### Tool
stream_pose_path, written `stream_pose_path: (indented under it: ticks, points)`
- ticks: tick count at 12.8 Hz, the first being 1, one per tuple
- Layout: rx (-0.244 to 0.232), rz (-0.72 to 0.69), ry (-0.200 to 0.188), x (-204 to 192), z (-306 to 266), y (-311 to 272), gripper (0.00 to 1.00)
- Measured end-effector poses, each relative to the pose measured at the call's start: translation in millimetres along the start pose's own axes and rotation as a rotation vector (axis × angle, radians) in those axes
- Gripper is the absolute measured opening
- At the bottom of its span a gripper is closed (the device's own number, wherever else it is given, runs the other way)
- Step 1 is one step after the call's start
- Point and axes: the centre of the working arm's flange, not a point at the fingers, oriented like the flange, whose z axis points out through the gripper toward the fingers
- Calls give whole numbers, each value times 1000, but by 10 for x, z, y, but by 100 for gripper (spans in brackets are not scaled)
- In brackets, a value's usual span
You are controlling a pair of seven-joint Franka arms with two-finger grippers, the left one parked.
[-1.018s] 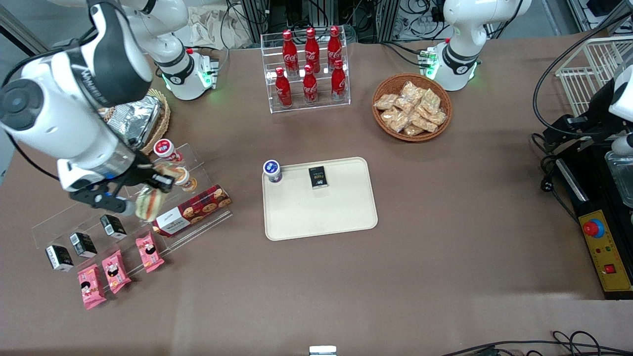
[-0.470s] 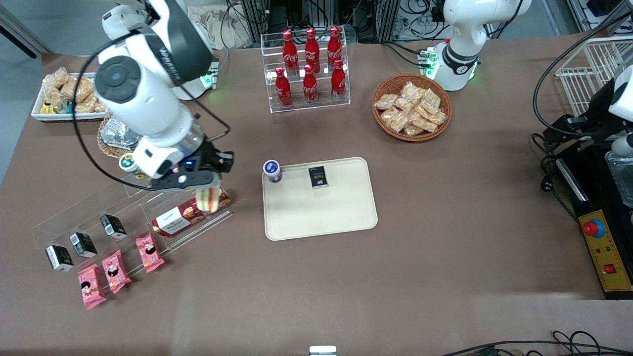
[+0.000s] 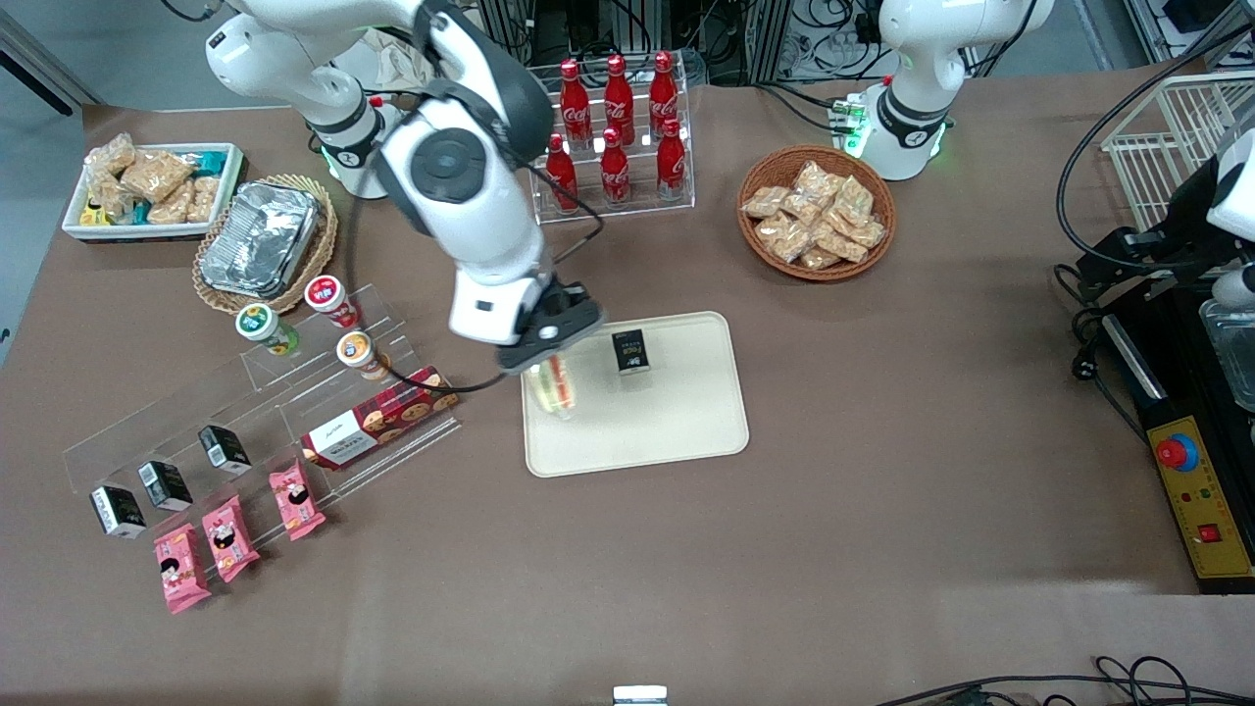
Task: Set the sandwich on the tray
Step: 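Carry the sandwich with the right gripper over the cream tray, then lower the sandwich onto the tray beside the black box and release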
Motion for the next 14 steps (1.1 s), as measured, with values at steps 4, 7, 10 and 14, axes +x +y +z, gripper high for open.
stream_pose_path:
  ticks: [4,7,10,14]
  points:
    - [1,-424,-44,42,722,-320,0]
    - [-6,-639,-9,120,1194,-394,0]
    - [-26,-857,30,177,1545,-388,0]
    - [-61,-989,63,222,2012,-227,0]
